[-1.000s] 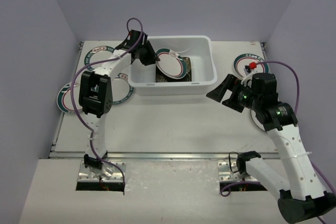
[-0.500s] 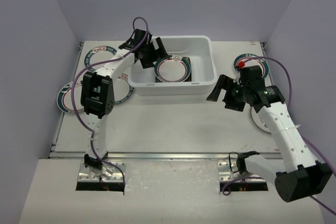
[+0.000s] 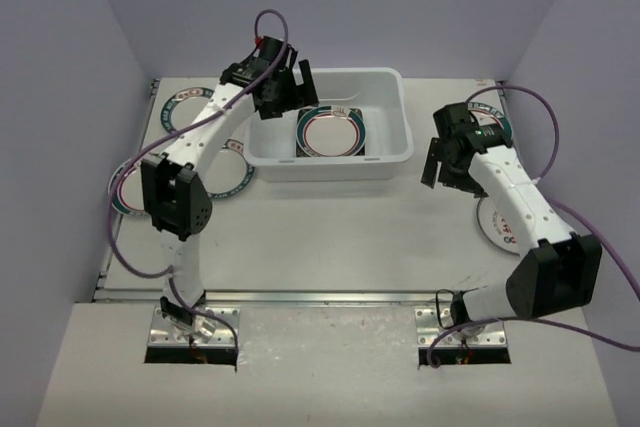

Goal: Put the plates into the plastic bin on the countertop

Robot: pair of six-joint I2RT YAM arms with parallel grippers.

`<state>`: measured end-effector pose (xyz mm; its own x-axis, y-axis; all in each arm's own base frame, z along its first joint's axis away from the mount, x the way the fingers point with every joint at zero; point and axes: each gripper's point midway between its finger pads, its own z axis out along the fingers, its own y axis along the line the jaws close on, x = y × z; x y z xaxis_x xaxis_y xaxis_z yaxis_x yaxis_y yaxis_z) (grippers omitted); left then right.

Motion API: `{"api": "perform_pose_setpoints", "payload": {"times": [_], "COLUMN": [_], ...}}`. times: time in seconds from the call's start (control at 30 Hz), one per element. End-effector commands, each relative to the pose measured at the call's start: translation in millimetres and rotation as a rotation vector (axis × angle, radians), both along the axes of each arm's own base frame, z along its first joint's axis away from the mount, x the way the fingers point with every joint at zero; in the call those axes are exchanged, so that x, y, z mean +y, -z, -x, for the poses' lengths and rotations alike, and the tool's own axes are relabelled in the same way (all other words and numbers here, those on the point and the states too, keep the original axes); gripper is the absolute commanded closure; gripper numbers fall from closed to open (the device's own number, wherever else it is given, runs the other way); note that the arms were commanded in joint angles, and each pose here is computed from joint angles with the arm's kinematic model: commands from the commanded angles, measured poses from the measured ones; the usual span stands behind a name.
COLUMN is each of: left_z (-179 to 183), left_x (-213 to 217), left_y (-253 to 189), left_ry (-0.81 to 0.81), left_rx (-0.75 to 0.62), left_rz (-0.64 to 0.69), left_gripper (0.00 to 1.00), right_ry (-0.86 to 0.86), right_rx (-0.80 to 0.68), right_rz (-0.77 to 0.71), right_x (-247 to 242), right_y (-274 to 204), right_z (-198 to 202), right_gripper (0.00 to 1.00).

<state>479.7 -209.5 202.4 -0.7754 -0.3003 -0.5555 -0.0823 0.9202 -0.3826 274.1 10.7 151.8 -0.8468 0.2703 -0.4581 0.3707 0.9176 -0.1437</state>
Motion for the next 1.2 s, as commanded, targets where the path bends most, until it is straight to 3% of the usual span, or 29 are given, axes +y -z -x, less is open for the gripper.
{"api": "perform_pose_setpoints", "payload": {"times": [0.0,0.1,0.23,0.4,0.63,0.87,1.17], "left_z": [58.2,95.9,132.5,161.2,169.7,170.0,174.9], "left_x": [28.8,56.4,74.4,75.8,71.0,78.4,74.8], "left_y": [-130.3,-136.3,-101.9,-69.7,-71.4,-68.8,-46.8], "left_ry": [-0.046,-0.087,-0.073,-0.017,0.042,0.043,0.066], "left_rx": [-0.277,-0.303,-0.245,-0.168,-0.163,-0.165,-0.116], "left_rz": [-0.047,-0.083,-0.127,-0.123,-0.111,-0.158,-0.154], "left_gripper": [0.00,0.00,0.00,0.00,0.00,0.00,0.00], "right_ry": [0.133,0.183,0.165,0.156,0.103,0.125,0.128], "right_rx": [0.085,0.179,0.251,0.306,0.279,0.352,0.354], "right_rz": [0.329,0.434,0.475,0.397,0.278,0.315,0.302], "right_x": [-54.7,-71.8,-87.0,-94.4,-82.8,-97.6,-111.8], "right_y": [3.9,27.0,62.2,96.4,143.4,172.0,186.2], "right_z": [5.6,14.6,15.0,5.6,-11.6,-0.2,6.7], "right_gripper": [0.01,0.01,0.01,0.01,0.01,0.13,0.16]}}
